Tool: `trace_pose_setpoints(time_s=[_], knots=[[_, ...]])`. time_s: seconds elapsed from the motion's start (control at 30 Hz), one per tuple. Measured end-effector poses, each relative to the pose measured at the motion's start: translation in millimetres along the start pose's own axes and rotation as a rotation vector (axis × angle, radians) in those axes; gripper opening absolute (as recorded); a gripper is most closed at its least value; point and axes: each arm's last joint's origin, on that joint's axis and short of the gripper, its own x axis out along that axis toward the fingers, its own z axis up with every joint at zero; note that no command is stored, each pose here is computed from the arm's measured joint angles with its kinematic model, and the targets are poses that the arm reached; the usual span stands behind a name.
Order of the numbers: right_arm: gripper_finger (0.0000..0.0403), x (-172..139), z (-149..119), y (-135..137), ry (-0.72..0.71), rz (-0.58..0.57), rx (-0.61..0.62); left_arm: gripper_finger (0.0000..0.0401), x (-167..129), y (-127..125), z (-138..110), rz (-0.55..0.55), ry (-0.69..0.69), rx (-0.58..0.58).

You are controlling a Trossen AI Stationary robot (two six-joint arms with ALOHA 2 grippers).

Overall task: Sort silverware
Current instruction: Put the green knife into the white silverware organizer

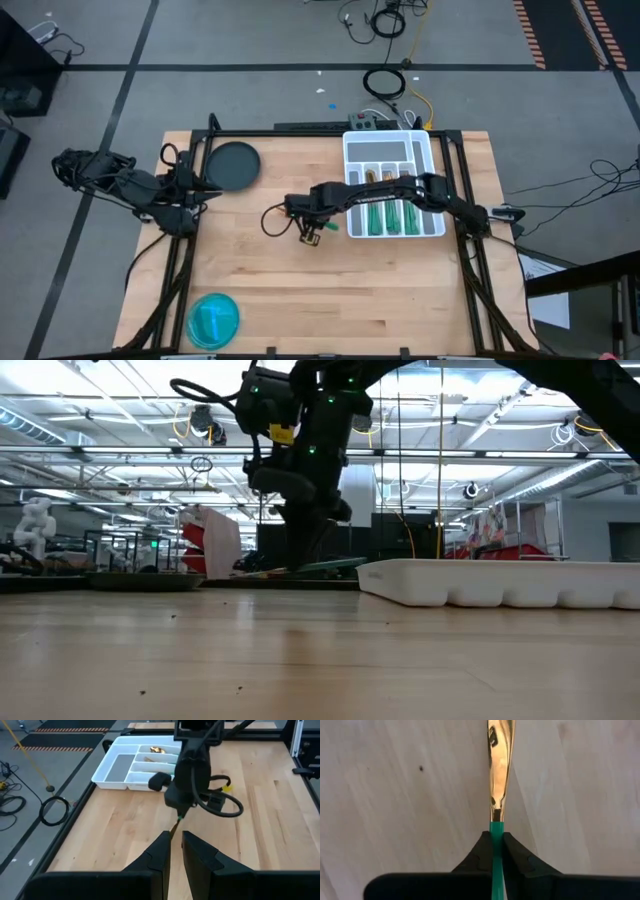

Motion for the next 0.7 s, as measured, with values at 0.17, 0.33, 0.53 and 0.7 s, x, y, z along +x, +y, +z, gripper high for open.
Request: trace_pose_setpoints(time_s=[0.17, 0.33, 0.53, 0.7], knots=[[0.0000, -21, 1, -10, 0.011, -0.011, 0.037, 0.0057, 0, 0, 0, 0.000, 0.002, 0.002], [0.0000, -68, 1, -25, -0.062, 0.000, 0.068, 0.0057, 0, 0, 0, 0.000, 0.002, 0.002], [0.0000, -150, -16, -46, -0.166, 0.005, 0.175, 0.0057, 0, 0, 0, 0.000, 0.001, 0.001], [0.0000, -221, -44, -63, -0.313, -0.059, 0.273, 0.0057, 0, 0, 0, 0.001, 0.000, 0.001]])
